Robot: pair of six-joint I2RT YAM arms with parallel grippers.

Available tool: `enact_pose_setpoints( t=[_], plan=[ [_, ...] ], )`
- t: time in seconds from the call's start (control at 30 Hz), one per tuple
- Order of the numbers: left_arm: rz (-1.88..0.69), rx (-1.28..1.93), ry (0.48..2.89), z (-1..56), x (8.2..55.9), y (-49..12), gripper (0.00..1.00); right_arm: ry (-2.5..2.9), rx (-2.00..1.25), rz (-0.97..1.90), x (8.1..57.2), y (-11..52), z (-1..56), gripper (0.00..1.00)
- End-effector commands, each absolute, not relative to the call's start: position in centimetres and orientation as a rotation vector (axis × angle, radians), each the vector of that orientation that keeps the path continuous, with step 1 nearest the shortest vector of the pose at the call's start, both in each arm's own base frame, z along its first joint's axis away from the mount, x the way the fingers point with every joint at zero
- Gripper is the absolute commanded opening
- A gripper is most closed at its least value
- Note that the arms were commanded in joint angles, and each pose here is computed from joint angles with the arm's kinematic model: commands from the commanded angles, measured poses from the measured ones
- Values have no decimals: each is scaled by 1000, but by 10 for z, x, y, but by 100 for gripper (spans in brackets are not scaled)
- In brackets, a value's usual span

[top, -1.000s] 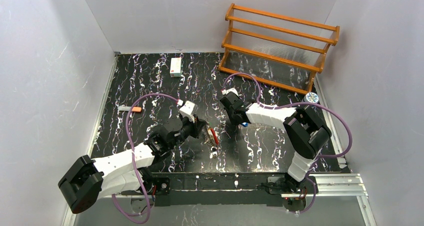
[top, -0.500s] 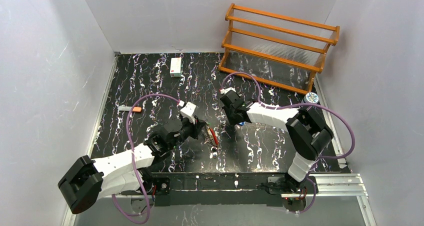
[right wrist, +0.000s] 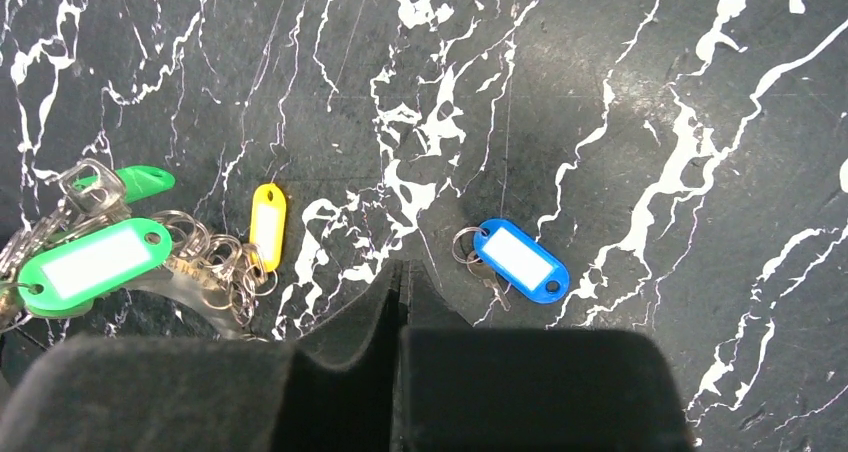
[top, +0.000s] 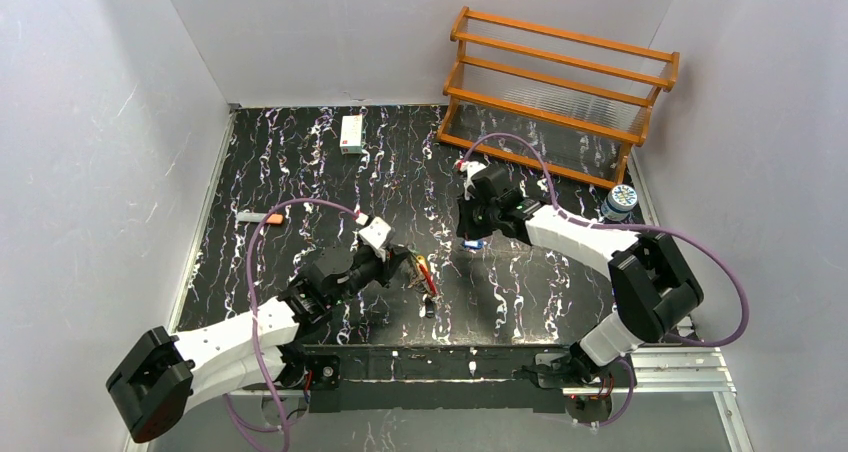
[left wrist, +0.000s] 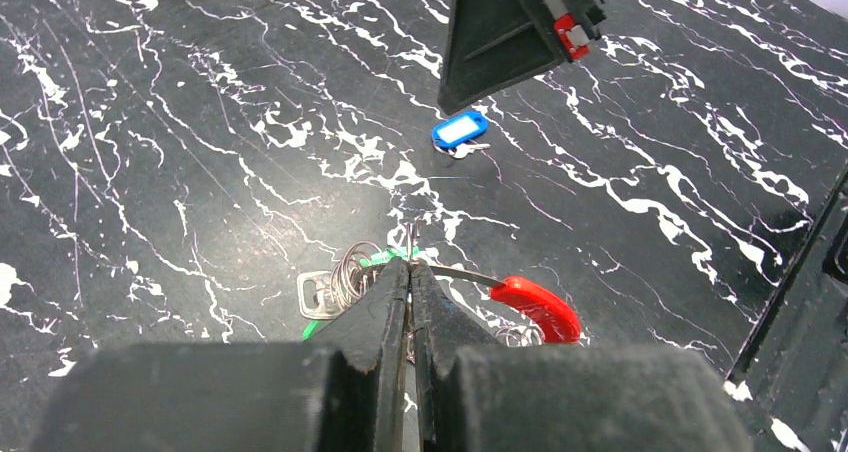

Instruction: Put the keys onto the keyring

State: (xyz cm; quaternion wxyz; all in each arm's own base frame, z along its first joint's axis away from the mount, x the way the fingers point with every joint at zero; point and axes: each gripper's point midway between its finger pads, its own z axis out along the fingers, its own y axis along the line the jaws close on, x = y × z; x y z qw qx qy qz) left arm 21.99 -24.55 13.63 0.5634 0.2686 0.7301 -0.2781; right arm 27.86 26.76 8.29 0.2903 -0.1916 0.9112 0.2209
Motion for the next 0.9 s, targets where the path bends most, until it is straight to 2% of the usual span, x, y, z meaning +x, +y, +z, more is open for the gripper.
enact_pose_setpoints(
  t=[0.0, 0.37, 0.63, 0.87],
  plan=[
    [-689, 700, 1619, 151, 213, -251, 0, 2428, -585, 621, 279, 278, 85, 13],
    [-696, 693, 1642, 146, 214, -254, 0, 2450, -671, 181, 282, 266, 55, 42],
    [-700, 690, 1639, 147, 214, -255, 0, 2438, -674, 54, 285, 266, 47, 44],
    [-709, 689, 1640, 147, 213, -255, 0, 2427, -672, -6, 288, 263, 43, 40]
  ],
)
